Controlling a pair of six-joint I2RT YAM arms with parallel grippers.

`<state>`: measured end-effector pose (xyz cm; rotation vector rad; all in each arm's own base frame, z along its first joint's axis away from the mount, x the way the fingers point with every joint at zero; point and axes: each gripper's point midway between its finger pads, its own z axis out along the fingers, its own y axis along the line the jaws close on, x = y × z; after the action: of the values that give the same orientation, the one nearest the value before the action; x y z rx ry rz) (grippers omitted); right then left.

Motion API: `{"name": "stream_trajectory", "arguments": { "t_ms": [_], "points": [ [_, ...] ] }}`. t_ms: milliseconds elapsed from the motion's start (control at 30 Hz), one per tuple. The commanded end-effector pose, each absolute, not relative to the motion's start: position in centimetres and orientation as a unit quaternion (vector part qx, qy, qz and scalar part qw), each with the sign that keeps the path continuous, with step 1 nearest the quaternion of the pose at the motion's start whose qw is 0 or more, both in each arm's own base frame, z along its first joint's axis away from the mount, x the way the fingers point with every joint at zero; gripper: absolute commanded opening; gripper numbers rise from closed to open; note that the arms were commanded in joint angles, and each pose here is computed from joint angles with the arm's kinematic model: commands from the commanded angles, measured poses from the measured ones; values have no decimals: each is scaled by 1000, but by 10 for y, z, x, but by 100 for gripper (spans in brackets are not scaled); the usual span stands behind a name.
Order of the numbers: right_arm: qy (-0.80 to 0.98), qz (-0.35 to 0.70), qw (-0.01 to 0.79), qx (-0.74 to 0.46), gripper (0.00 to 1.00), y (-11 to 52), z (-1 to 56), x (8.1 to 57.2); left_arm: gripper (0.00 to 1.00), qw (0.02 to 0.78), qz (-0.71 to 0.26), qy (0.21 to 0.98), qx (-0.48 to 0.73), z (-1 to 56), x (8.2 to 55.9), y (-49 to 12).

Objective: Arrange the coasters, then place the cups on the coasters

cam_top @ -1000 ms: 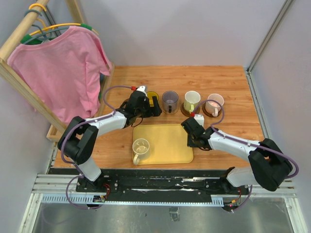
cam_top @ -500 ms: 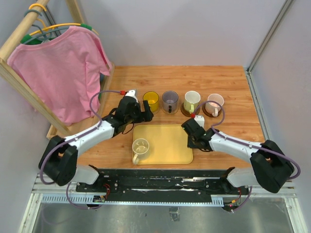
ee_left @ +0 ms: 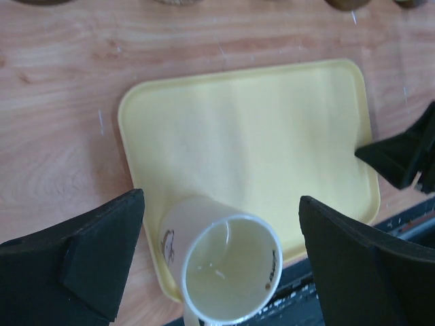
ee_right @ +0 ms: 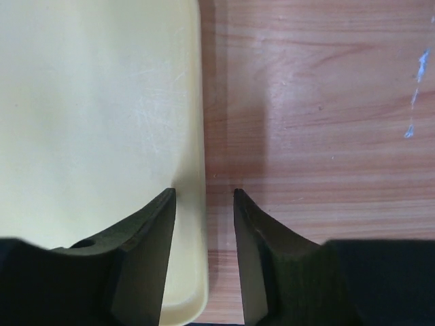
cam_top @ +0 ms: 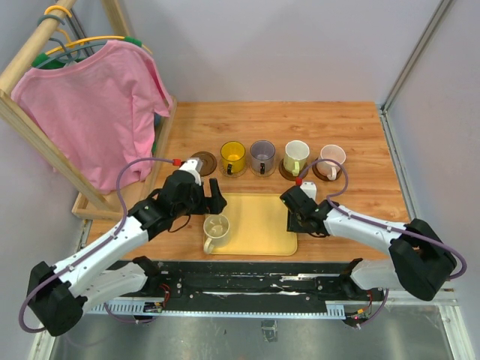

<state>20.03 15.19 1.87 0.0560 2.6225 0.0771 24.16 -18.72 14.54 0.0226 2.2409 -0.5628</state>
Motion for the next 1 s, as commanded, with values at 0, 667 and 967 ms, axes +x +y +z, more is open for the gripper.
{"name": "stream_trajectory", "arguments": {
  "t_ms": [0, 667, 967],
  "points": [
    [980, -17, 200, -3, 55, 130, 2, 169, 100, 337, -211, 917, 42, 132, 197, -180],
    [979, -14, 204, -11, 98, 137, 5, 176, 100, 202, -205, 955, 73, 107, 113, -174],
    [979, -13, 203, -6, 97, 134, 3, 173, 84, 212, -191, 955, 83, 90, 122, -177]
  ]
}}
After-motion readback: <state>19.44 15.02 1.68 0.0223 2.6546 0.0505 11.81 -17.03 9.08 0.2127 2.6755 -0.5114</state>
